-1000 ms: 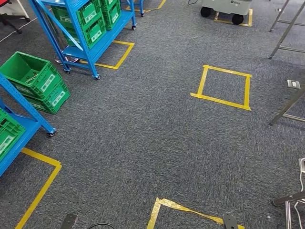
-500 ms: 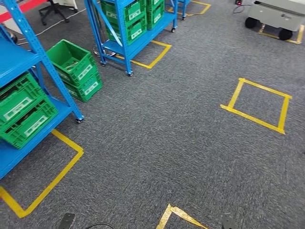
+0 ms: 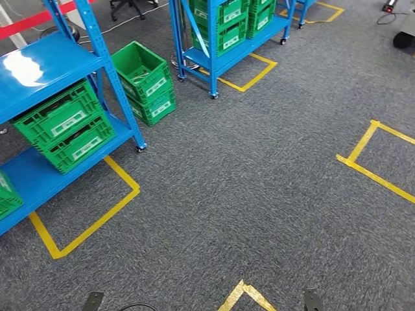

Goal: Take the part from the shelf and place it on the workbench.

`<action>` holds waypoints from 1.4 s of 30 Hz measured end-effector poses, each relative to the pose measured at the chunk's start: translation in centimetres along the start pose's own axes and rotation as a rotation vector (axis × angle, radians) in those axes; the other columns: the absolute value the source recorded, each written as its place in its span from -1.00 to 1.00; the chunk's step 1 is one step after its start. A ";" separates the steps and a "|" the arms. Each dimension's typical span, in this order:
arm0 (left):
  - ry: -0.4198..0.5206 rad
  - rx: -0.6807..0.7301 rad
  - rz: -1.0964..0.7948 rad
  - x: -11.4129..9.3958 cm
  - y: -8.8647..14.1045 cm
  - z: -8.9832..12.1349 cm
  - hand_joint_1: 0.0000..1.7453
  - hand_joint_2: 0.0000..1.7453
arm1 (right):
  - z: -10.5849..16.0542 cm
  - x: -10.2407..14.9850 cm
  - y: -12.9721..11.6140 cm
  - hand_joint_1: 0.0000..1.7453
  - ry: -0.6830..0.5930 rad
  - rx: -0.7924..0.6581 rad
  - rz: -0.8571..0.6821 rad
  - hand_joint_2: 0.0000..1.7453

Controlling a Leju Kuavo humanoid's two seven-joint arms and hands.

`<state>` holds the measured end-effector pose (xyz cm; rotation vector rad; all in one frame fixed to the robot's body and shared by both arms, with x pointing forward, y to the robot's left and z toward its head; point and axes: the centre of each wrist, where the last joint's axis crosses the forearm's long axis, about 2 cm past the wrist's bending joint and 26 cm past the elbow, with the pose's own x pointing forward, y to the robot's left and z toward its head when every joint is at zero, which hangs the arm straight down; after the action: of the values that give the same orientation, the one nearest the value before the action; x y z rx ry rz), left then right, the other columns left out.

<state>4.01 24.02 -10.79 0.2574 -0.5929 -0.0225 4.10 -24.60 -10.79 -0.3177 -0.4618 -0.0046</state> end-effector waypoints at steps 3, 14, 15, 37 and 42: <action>0.001 -0.001 -0.003 -0.1 0.0 0.1 -1.00 -1.00 | -0.1 0.3 0.0 -1.00 -0.006 -0.003 0.003 -1.00; 0.002 -0.005 -0.007 -0.2 0.1 0.1 -1.00 -1.00 | 0.0 0.0 0.0 -1.00 -0.003 -0.009 0.018 -1.00; 0.002 -0.005 -0.008 -0.2 0.1 0.1 -1.00 -1.00 | 0.0 0.1 0.0 -1.00 -0.004 -0.009 0.019 -1.00; 0.001 -0.007 -0.016 -0.4 0.4 0.1 -1.00 -1.00 | -0.1 0.3 0.1 -1.00 -0.012 -0.006 0.023 -1.00; 0.000 -0.009 -0.014 -0.3 0.3 0.1 -1.00 -1.00 | 0.1 -0.1 0.1 -1.00 -0.005 -0.006 0.025 -1.00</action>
<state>3.68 24.32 -10.86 0.2530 -0.5905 -0.0389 3.99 -24.49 -10.78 -0.3291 -0.4631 0.0192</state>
